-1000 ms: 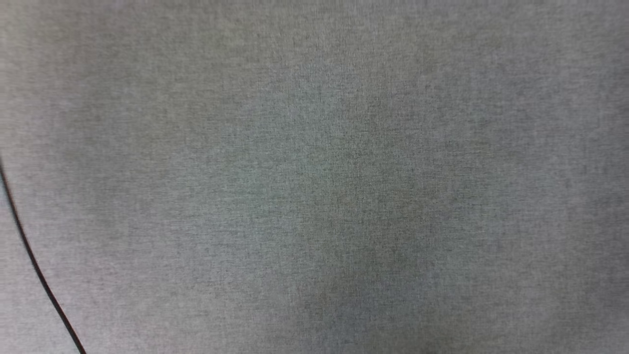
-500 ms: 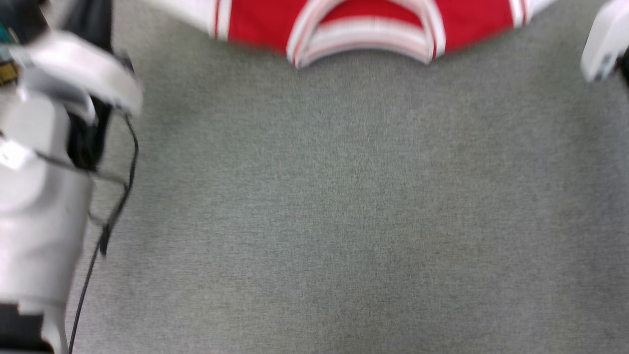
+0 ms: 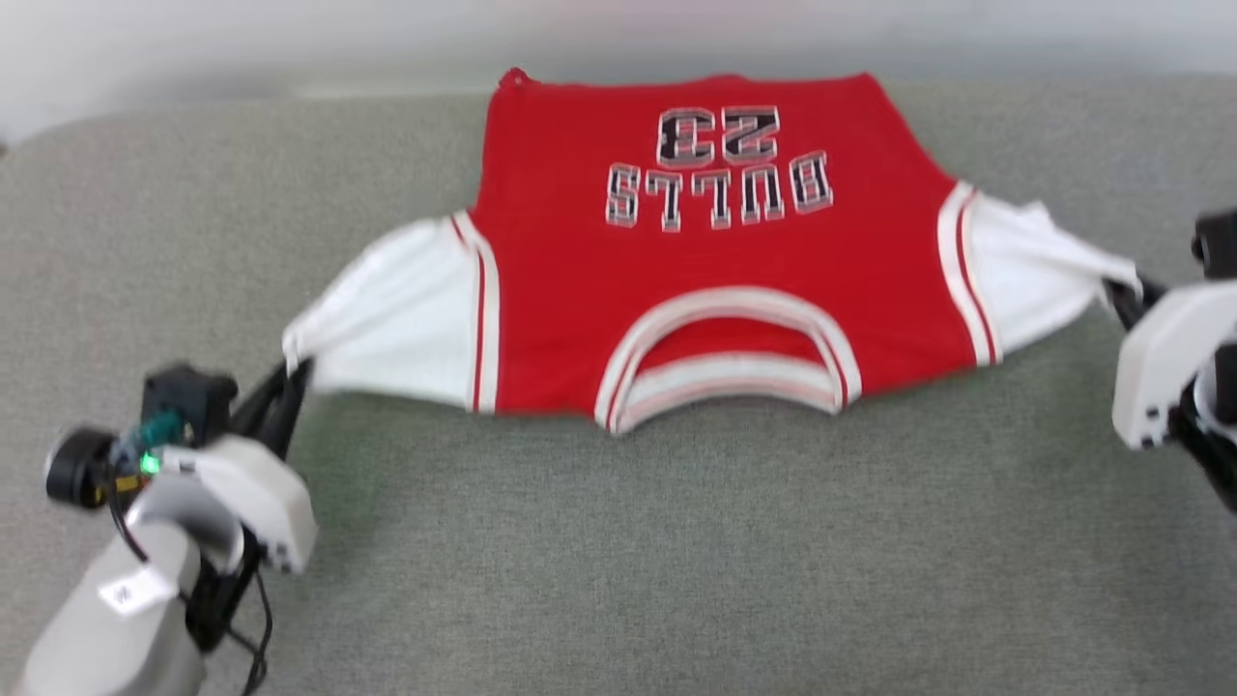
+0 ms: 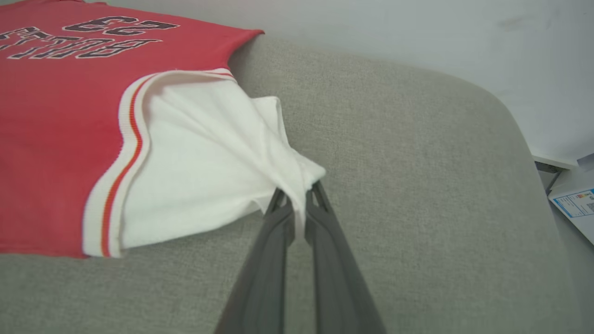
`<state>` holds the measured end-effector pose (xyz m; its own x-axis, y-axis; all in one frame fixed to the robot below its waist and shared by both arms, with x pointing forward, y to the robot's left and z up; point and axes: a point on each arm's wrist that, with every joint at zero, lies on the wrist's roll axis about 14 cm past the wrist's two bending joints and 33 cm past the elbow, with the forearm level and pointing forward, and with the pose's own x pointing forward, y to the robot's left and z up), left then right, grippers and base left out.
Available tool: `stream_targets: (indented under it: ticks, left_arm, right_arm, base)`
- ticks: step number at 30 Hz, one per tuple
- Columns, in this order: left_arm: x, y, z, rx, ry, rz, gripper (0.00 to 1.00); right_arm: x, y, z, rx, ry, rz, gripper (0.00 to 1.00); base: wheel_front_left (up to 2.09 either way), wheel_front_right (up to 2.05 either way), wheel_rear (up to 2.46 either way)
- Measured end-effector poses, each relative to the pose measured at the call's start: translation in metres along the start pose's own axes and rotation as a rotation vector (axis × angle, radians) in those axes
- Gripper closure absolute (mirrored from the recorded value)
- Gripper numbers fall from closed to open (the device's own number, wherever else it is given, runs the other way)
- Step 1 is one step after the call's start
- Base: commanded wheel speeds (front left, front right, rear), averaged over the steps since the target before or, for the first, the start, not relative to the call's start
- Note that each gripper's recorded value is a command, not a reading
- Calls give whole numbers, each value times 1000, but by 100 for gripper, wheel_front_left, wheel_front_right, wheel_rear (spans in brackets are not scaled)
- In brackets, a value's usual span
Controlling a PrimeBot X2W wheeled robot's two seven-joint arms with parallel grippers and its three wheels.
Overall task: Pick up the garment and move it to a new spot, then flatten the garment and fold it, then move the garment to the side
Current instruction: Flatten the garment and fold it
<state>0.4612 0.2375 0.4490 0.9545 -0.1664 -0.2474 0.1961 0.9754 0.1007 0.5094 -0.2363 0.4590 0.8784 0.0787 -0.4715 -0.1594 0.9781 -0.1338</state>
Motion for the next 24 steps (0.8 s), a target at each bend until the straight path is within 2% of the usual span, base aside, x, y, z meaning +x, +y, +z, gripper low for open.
stream_targets:
  ticks: [8, 19, 24]
  left_arm:
    - [-52, -13, -28, -19, 106, -19, 100]
    - [-113, -45, -65, -62, 283, -81, 100]
    - [-132, -44, -78, -80, 343, -71, 100]
  right_arm:
    - [-48, -5, -36, 86, 83, 8, 100]
    - [-107, -1, -99, 136, 261, 23, 100]
    - [-128, -1, -123, 119, 354, 19, 100]
  base:
    - [0, 0, 0]
    - [0, 0, 0]
    - [0, 0, 0]
